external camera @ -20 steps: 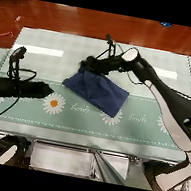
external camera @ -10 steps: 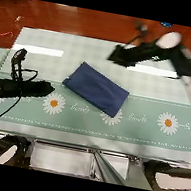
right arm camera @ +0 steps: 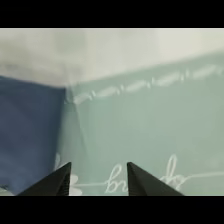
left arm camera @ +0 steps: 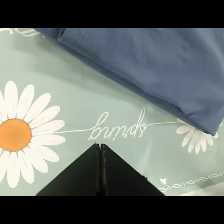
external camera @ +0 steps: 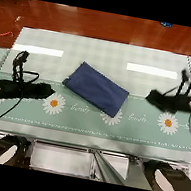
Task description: Fold the shirts.
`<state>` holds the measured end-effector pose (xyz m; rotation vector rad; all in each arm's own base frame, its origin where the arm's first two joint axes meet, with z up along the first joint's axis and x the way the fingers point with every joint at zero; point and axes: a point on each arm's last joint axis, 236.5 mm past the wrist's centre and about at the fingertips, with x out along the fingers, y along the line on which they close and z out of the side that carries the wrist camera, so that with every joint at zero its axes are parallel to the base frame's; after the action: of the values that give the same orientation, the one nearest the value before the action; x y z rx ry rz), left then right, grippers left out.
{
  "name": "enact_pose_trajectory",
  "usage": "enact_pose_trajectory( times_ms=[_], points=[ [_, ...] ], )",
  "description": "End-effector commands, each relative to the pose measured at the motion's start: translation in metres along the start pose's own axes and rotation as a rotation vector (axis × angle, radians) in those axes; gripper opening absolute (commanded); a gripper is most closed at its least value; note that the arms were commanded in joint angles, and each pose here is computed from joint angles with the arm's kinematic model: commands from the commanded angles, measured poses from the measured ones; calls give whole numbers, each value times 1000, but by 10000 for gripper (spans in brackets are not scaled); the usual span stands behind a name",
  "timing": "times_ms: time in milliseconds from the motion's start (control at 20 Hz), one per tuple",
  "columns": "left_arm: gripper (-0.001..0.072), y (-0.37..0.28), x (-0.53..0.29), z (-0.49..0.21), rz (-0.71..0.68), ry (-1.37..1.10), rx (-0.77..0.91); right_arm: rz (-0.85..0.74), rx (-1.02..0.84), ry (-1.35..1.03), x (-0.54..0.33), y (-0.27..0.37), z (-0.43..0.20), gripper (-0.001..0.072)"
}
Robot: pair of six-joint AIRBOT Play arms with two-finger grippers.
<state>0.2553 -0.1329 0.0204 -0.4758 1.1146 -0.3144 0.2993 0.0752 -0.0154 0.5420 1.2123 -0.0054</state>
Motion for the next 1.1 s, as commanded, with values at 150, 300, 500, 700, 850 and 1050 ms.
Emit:
enact_pose_trajectory(
  times_ms=[150, 300, 500, 700, 850, 1050],
  points=[
    [16, 0, 0, -5, 1, 21, 0, 234, 169, 123, 54, 17, -58, 415],
    [16, 0, 0, -5, 0, 21, 0, 309, 199, 182, 69, 31, -64, 415],
    [16, 0, 0, -5, 0, 21, 0, 356, 233, 229, 86, 38, -68, 415],
    [16, 1, 2, -5, 3, 28, -4, 374, 214, 272, 95, 47, -60, 415],
    [16, 2, 3, -6, 5, 32, -6, 389, 202, 282, 100, 59, -48, 415],
    [16, 2, 5, -6, 1, 38, -13, 396, 100, 353, 120, 99, -63, 410]
  ],
)
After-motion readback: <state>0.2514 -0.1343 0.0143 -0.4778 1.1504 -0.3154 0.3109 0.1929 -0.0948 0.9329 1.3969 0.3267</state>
